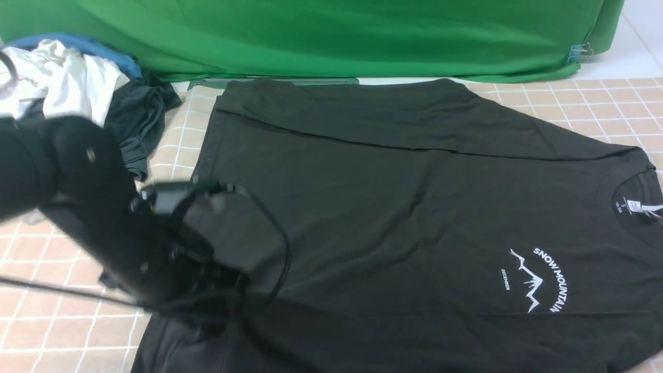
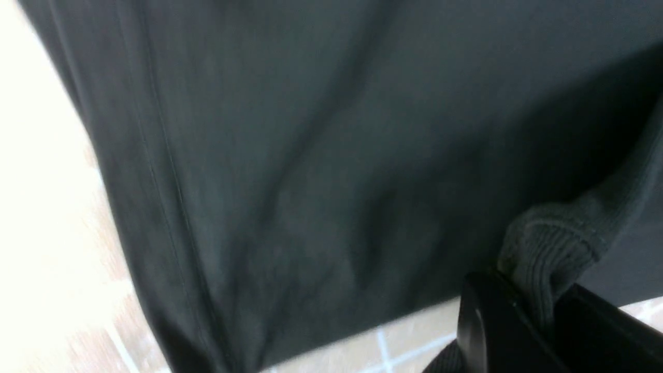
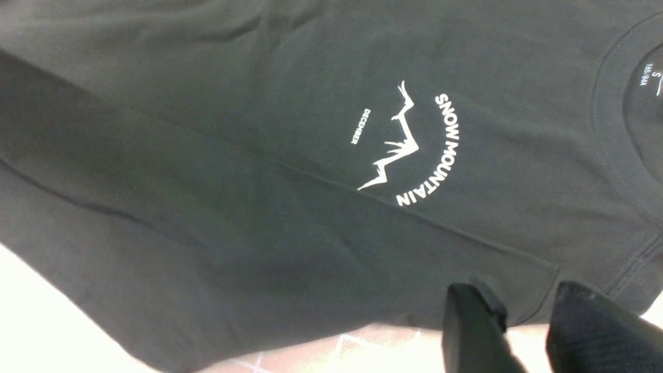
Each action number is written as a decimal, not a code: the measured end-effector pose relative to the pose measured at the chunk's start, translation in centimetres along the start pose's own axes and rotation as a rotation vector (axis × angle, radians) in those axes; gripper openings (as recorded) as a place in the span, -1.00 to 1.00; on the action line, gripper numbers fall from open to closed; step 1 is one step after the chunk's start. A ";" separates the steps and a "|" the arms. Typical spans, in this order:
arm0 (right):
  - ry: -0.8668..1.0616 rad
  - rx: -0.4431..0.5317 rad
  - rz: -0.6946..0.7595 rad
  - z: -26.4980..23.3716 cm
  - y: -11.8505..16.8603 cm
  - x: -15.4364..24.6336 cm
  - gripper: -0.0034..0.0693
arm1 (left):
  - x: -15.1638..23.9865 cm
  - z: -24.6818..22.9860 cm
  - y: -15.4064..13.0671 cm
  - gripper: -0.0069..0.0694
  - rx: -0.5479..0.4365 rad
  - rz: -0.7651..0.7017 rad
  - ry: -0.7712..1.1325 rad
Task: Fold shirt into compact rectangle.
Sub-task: 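Fold the left side of the black T-shirt inward over its body, then grab the top left corner of the dark shirt with the left gripper, then fold the left side of the dark shirt inward over its body with the left gripper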
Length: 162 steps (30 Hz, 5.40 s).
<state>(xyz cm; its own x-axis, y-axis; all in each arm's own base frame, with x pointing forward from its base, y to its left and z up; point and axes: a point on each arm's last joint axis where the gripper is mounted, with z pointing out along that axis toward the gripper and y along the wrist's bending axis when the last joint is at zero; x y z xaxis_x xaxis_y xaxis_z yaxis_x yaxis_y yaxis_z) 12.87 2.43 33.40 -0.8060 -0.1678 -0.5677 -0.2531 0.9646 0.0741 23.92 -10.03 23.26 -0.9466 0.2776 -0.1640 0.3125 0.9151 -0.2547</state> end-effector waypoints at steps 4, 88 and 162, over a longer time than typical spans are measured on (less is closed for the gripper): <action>-0.001 0.000 0.000 0.0 0.0 0.0 -0.26 | -2.1 -2.5 -0.7 -0.72 0.004 -0.005 -0.091; -0.018 0.003 0.014 0.0 0.0 -0.2 -0.76 | -22.2 -3.6 7.7 0.70 -0.286 -0.164 -0.609; -0.044 0.006 0.106 0.0 -0.1 -0.4 -0.69 | -21.5 -6.9 8.5 -0.77 0.030 -0.362 -0.414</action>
<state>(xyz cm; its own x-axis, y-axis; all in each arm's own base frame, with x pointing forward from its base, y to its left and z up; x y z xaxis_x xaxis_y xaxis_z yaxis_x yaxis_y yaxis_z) 13.21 2.43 33.63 -0.8035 -0.0559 -0.5927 -0.1644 0.9777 0.1306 46.39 -6.21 31.17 -0.8857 -0.1969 -0.4205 -0.0195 0.9206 -0.3901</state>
